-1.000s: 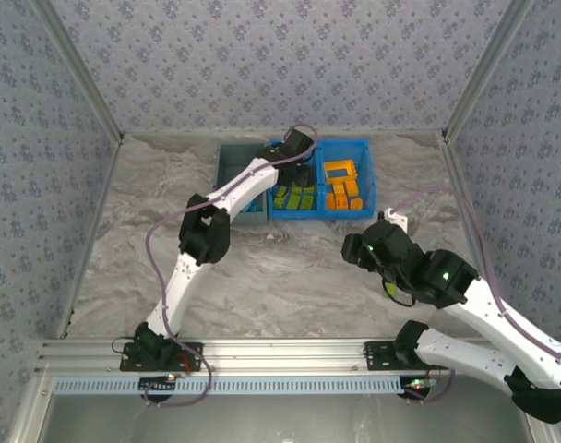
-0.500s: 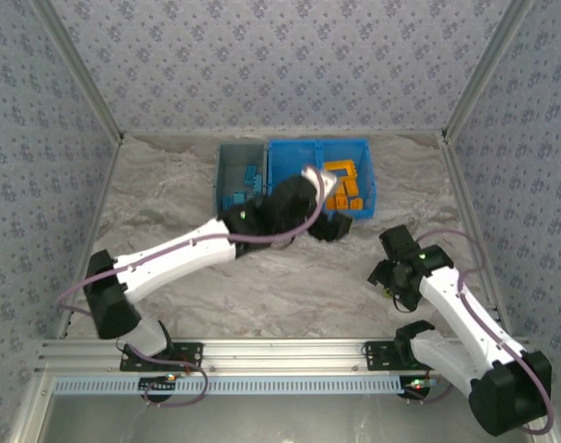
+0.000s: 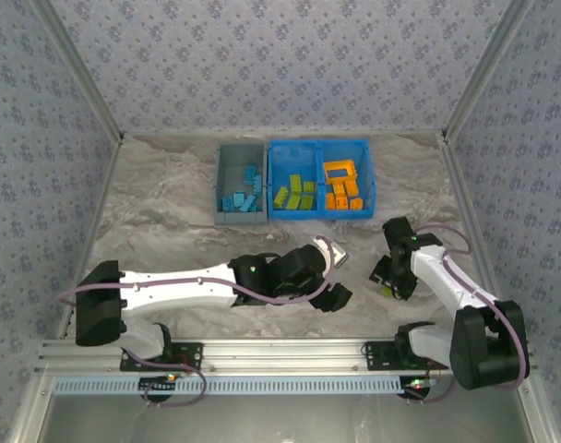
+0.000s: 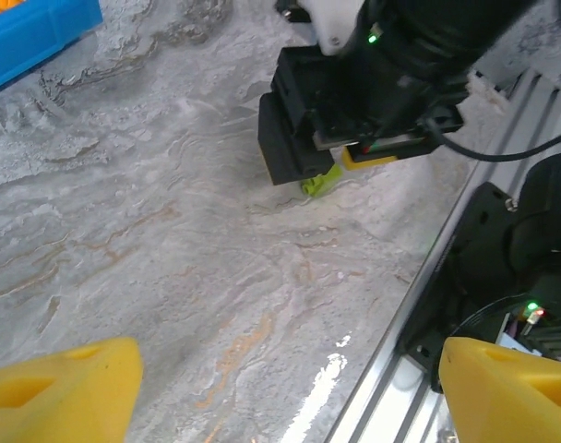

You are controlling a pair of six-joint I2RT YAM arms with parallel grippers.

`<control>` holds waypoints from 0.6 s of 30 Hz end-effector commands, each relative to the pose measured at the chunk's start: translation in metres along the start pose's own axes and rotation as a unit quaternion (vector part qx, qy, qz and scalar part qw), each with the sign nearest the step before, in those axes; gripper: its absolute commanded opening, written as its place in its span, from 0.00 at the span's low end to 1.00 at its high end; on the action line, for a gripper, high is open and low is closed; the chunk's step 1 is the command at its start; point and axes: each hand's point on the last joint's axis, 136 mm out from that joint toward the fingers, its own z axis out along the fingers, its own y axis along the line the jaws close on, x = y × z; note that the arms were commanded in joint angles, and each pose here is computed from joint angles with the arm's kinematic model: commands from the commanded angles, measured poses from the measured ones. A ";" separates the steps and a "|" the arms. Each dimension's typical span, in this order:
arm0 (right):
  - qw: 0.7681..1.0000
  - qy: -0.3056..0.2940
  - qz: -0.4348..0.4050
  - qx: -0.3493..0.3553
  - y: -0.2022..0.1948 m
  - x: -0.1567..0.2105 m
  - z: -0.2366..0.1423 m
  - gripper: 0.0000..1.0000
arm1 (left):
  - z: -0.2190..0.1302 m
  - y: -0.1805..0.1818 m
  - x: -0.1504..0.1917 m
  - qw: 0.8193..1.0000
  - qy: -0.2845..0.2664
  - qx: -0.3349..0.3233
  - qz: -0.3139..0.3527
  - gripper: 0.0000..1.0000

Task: Sort the legos into containers by color

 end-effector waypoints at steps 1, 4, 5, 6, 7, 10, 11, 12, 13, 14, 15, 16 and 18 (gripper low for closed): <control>1.000 0.008 -0.018 0.000 0.001 -0.001 0.007 0.55 | -0.016 0.000 -0.018 0.999 -0.040 -0.001 -0.015 0.84; 1.000 0.014 -0.021 -0.005 0.005 -0.002 0.011 0.47 | -0.020 0.003 -0.020 0.999 -0.047 -0.008 -0.015 0.84; 1.000 0.014 -0.021 -0.006 0.006 -0.003 0.012 0.45 | -0.021 0.005 -0.021 0.999 -0.049 -0.012 -0.015 0.84; 1.000 0.013 -0.021 -0.006 0.007 -0.004 0.012 0.41 | -0.024 0.006 -0.022 0.998 -0.052 -0.017 -0.015 0.84; 1.000 0.012 -0.020 -0.006 0.007 -0.004 0.013 0.37 | -0.026 0.008 -0.023 0.998 -0.053 -0.021 -0.015 0.84; 1.000 -0.005 -0.026 -0.015 0.014 -0.010 0.005 0.24 | -0.038 0.016 -0.027 0.997 -0.066 -0.042 -0.017 0.84; 0.999 -0.021 -0.038 -0.017 0.020 -0.012 -0.003 0.23 | -0.045 0.021 -0.030 0.996 -0.073 -0.053 -0.018 0.84; 0.997 -0.043 -0.052 -0.024 0.030 -0.016 -0.014 0.23 | -0.054 0.028 -0.032 0.994 -0.082 -0.069 -0.018 0.84; 0.995 -0.063 -0.065 -0.034 0.041 -0.018 -0.026 0.23 | -0.062 0.033 -0.035 0.992 -0.089 -0.084 -0.019 0.84; 0.992 -0.084 -0.083 -0.051 0.058 -0.019 -0.040 0.23 | -0.073 0.043 -0.038 0.990 -0.096 -0.105 -0.018 0.84; 0.986 -0.106 -0.104 -0.073 0.078 -0.020 -0.056 0.23 | -0.084 0.053 -0.040 0.986 -0.102 -0.132 -0.018 0.85; 0.981 -0.123 -0.120 -0.095 0.098 -0.020 -0.070 0.23 | -0.095 0.064 -0.043 0.982 -0.107 -0.157 -0.020 0.84; 0.964 -0.156 -0.162 -0.144 0.148 -0.019 -0.105 0.23 | -0.118 0.090 -0.047 0.970 -0.109 -0.216 -0.025 0.86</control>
